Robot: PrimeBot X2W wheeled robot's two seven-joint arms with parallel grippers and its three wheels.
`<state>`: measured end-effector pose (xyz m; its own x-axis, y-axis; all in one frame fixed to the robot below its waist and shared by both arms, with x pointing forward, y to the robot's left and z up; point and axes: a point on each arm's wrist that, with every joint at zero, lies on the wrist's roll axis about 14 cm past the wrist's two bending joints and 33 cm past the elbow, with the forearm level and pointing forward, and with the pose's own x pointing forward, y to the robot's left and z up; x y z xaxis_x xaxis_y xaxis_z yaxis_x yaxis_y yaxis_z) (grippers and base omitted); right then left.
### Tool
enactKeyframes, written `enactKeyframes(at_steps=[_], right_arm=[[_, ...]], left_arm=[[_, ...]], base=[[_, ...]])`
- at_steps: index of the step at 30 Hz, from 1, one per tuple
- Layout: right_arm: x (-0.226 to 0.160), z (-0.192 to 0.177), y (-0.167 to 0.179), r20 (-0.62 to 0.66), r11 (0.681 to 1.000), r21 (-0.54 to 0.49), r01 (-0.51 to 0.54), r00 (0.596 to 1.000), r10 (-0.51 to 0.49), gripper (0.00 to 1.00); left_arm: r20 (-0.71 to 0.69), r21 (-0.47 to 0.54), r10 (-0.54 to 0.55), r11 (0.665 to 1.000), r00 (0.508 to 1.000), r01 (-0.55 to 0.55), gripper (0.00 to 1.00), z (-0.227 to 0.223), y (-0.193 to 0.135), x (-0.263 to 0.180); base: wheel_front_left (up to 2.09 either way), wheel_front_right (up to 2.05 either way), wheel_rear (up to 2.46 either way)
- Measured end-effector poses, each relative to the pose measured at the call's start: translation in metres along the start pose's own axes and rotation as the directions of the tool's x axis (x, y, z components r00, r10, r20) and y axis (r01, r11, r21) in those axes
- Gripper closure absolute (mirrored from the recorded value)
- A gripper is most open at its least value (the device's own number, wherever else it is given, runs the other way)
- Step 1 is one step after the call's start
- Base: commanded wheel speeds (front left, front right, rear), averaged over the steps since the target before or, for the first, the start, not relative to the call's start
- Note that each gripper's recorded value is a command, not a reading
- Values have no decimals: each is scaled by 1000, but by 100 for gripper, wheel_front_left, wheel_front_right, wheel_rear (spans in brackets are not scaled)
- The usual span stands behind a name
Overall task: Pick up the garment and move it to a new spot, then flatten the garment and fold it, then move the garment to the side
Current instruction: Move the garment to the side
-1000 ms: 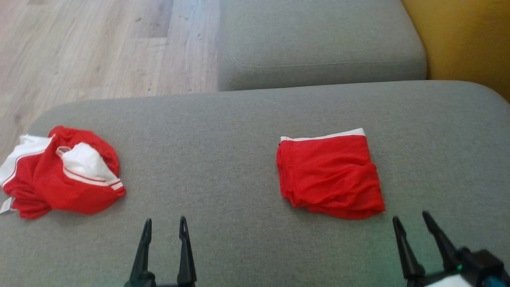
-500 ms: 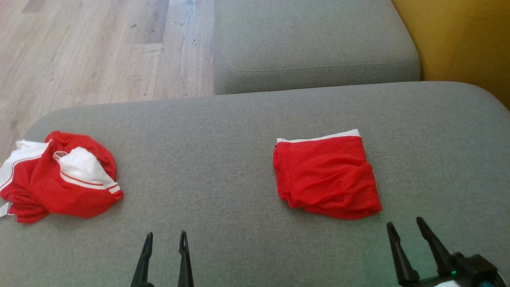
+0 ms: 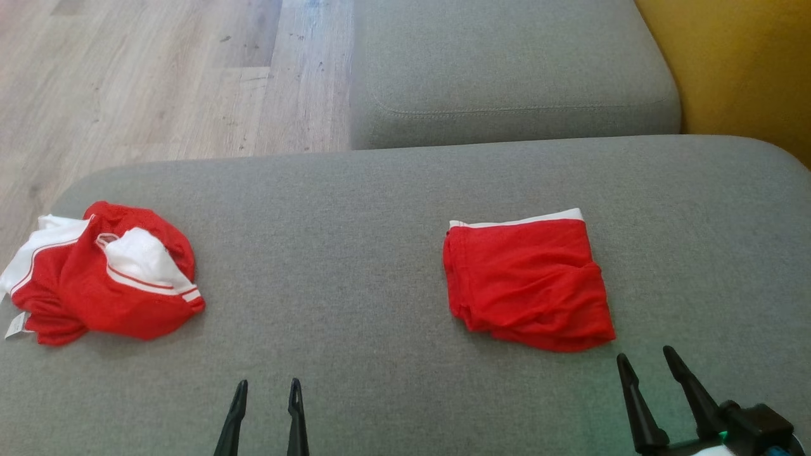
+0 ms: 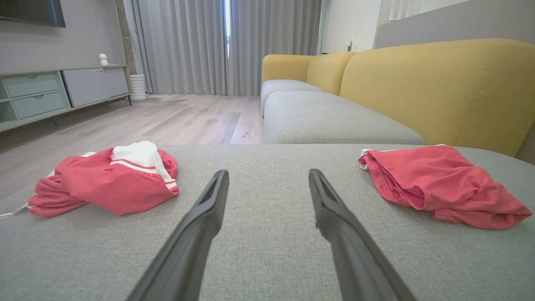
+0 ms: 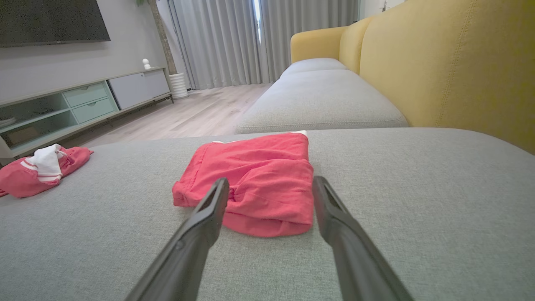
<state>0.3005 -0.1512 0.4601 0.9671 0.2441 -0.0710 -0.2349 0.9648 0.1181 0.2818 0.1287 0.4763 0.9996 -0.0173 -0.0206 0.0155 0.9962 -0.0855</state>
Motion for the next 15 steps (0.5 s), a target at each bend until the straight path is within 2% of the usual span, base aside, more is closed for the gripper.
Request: enactKeyframes(at_steps=[15], right_arm=[[-1,-4,-1,-17,1000,-6,-4,1000,4,0]], left_arm=[[13,20,-5,1000,1000,4,0,4,-2,1]], base=[[0,0,0]])
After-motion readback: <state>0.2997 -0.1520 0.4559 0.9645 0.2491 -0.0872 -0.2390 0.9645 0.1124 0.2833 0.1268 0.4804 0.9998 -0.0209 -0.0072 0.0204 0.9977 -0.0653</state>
